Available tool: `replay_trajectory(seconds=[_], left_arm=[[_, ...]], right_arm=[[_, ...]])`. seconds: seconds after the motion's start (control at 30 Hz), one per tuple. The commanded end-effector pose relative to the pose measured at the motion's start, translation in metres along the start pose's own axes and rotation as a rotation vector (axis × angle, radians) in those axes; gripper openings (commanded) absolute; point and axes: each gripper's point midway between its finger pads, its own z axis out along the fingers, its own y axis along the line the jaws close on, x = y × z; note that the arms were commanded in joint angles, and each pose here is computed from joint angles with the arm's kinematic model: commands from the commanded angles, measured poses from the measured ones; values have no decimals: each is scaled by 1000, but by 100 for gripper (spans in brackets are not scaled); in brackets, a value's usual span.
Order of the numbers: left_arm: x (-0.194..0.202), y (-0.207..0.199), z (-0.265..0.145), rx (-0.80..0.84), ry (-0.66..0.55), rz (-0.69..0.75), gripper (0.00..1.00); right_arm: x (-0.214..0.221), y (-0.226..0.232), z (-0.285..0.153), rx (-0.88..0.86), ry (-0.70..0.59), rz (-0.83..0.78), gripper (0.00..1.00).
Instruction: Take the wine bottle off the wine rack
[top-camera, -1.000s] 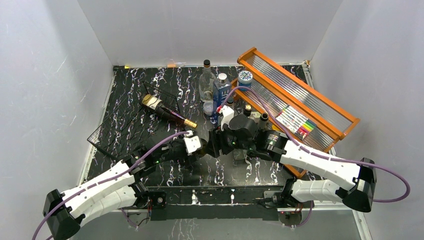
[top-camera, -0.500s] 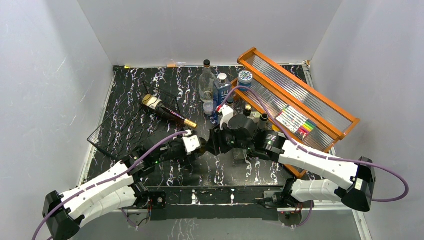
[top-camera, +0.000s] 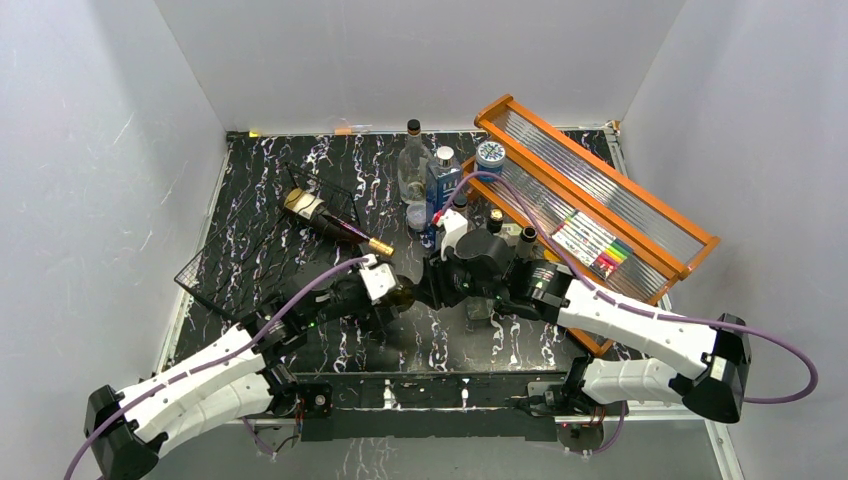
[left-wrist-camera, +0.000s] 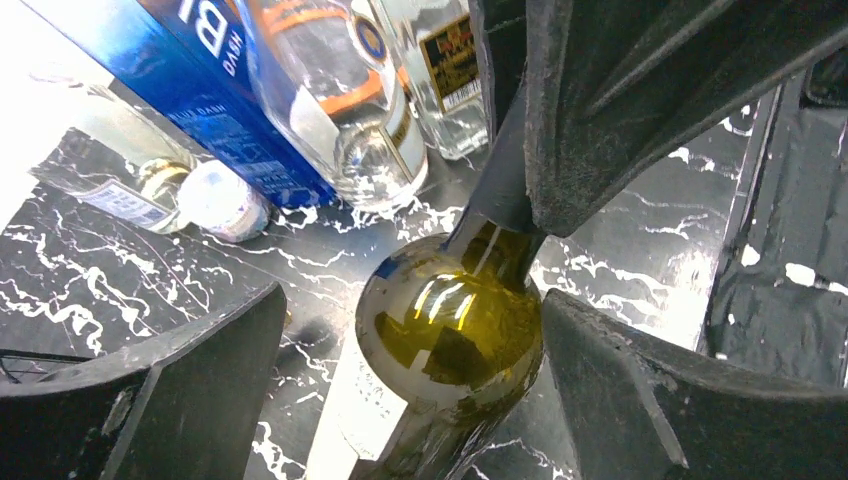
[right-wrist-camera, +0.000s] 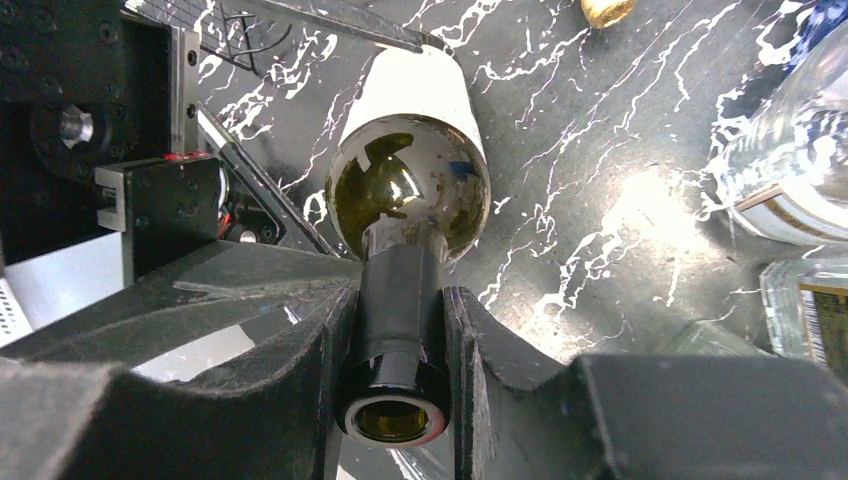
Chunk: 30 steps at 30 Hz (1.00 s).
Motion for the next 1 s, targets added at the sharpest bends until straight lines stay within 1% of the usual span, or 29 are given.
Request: replay_trajectory(seconds=[0.0,0.13,0.27,0.33,0.57,0.7,0.8,0.87,0.97], left_arm=[[-29,16,-5,-88,-96,-39,98],[-27,28,-5,-154,-54,-105,98],[-30,41,-7,-216,6,-169,98],[-25,45,-5,-241,47,-196,98],[-16,43,6,-197,199,-219,98],[-7,37,13,-164,305,-270,98],[7,31,17,-169,373,-349,98],[18,35,19,-242,392,-423,98],[31,54,10,-427,424,-504,98]], right_arm=[[-45,15,-26,-5,-104,-75,4],[-56,12,-39,46,-84,-132,0],[-57,11,-49,74,-25,-176,0],[-56,10,-54,85,7,-194,0],[-57,2,-70,163,108,-234,0],[-63,-2,-79,212,157,-278,0],[-72,-5,-85,262,182,-301,0],[-72,-10,-84,288,195,-312,0],[-71,-14,-80,317,220,-313,0]])
